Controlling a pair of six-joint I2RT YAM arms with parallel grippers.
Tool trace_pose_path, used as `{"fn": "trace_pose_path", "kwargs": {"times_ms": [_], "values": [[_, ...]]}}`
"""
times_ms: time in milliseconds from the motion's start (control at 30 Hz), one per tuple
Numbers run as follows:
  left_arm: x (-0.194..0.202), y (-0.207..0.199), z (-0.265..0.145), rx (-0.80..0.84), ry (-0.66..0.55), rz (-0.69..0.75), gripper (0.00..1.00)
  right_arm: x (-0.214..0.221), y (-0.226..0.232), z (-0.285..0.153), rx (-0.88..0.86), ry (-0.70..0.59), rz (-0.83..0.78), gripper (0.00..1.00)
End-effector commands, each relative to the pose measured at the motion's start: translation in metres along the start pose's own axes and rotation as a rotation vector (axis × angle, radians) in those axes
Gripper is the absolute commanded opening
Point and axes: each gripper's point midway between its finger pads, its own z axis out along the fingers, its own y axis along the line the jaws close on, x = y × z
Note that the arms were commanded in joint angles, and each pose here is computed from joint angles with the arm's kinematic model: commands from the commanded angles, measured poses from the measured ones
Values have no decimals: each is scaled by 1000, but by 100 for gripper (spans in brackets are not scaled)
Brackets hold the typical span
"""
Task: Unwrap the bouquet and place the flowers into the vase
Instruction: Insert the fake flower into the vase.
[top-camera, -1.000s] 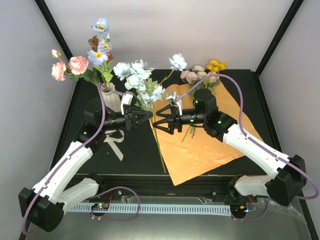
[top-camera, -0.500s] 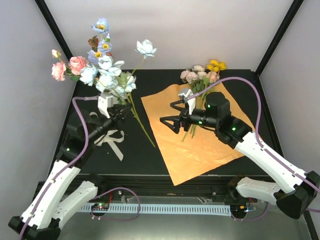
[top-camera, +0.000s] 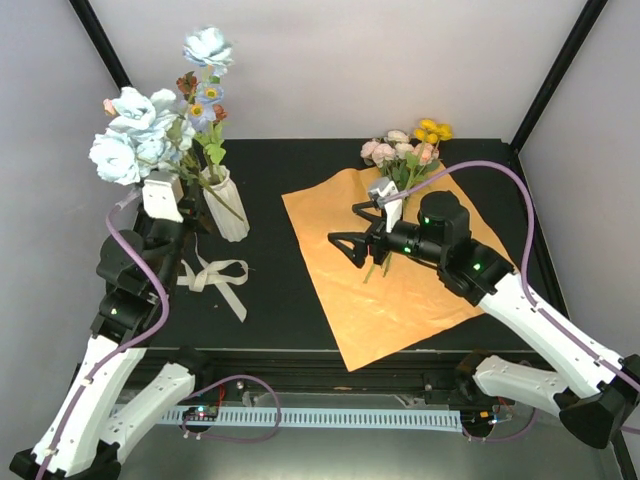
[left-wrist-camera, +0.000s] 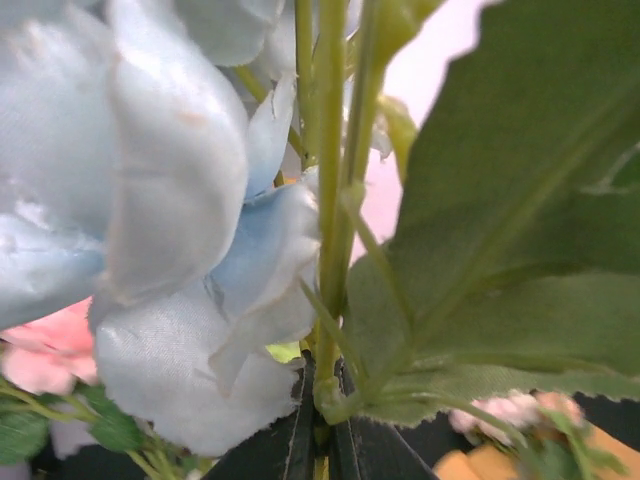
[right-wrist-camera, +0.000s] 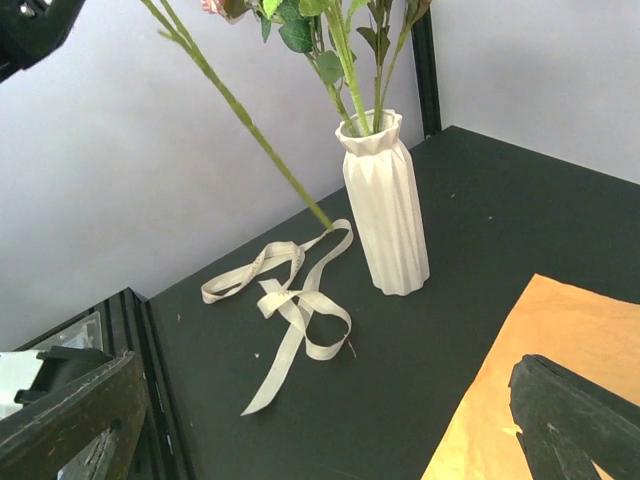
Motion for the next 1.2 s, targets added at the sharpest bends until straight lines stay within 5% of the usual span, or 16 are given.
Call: {"fn": "trace_pose_path", "kwargs": {"times_ms": [0, 533, 1167], "values": [[-63, 31, -9, -191, -199, 100, 1, -3, 0, -8, 20, -18, -27, 100], [-99, 54, 15, -321, -334, 148, 2, -1, -1, -22, 59, -34, -69, 100], [13, 67, 56, -257, -66, 43, 2, 0, -2, -26, 75, -32, -80, 100]]}}
